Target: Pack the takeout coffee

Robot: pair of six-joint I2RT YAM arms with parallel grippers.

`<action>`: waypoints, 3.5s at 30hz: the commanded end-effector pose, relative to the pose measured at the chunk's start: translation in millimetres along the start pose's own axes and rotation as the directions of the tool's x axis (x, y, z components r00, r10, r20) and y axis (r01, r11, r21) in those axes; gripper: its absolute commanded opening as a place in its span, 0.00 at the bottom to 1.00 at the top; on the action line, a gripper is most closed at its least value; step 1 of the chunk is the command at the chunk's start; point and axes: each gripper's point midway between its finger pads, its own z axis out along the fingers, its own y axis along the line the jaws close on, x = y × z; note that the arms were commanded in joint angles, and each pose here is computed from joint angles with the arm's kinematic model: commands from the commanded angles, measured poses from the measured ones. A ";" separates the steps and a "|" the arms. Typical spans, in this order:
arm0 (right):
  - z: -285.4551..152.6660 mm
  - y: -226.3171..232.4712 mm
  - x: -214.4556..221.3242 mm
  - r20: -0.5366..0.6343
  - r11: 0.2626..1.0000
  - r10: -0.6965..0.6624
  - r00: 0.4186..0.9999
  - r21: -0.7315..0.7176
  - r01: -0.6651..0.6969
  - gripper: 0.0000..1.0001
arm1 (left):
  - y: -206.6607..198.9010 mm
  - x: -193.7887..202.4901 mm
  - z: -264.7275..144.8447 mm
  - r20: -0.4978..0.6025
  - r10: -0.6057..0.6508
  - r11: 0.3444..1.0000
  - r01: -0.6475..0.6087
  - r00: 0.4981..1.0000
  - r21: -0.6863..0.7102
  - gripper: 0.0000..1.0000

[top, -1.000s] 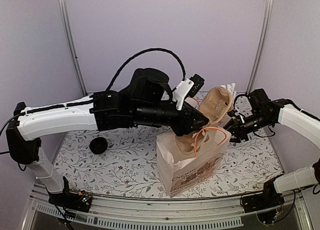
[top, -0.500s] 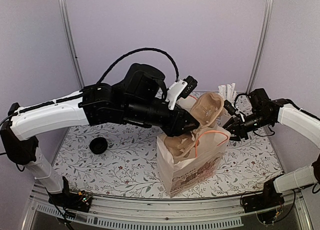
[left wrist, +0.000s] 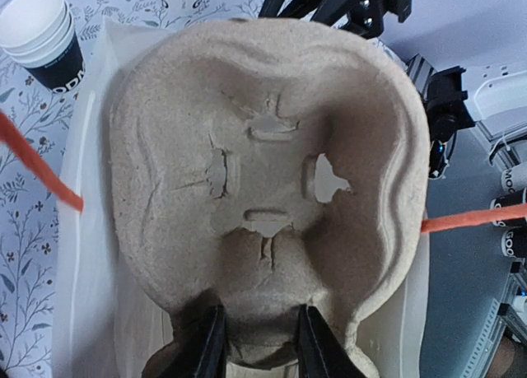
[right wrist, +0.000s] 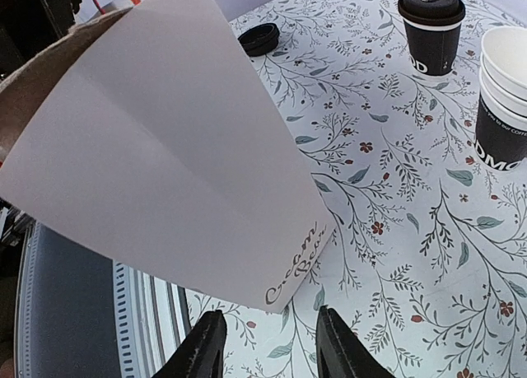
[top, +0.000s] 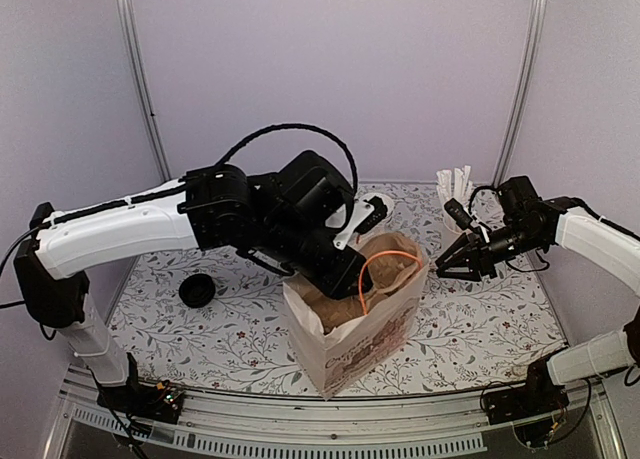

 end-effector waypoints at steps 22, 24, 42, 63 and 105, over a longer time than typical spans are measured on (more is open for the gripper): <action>3.8 -3.7 2.7 0.007 1.000 0.000 1.000 -0.022 0.000 0.40 | 33.1 66.2 23.5 -0.270 -0.078 0.979 0.022 0.960 -0.203 0.25; 4.1 -4.5 3.0 0.005 1.000 0.001 1.000 -0.023 -0.001 0.41 | 32.4 63.4 18.3 -0.257 -0.080 0.978 0.027 0.963 -0.207 0.24; -49.9 53.7 -136.1 0.042 0.986 -0.162 0.986 0.053 0.160 0.43 | 7.9 48.9 -32.1 -0.262 -0.145 0.984 0.112 0.954 -0.136 0.24; 28.4 43.8 -124.3 -0.104 0.986 -0.169 0.980 -0.019 0.168 0.43 | 42.3 83.2 -16.4 -0.369 -0.261 0.940 0.148 0.892 -0.306 0.23; 39.2 35.8 -100.3 -0.146 0.991 -0.137 0.980 -0.022 0.135 0.45 | 109.4 182.0 75.9 -0.551 -0.233 0.908 -0.023 0.802 -0.418 0.20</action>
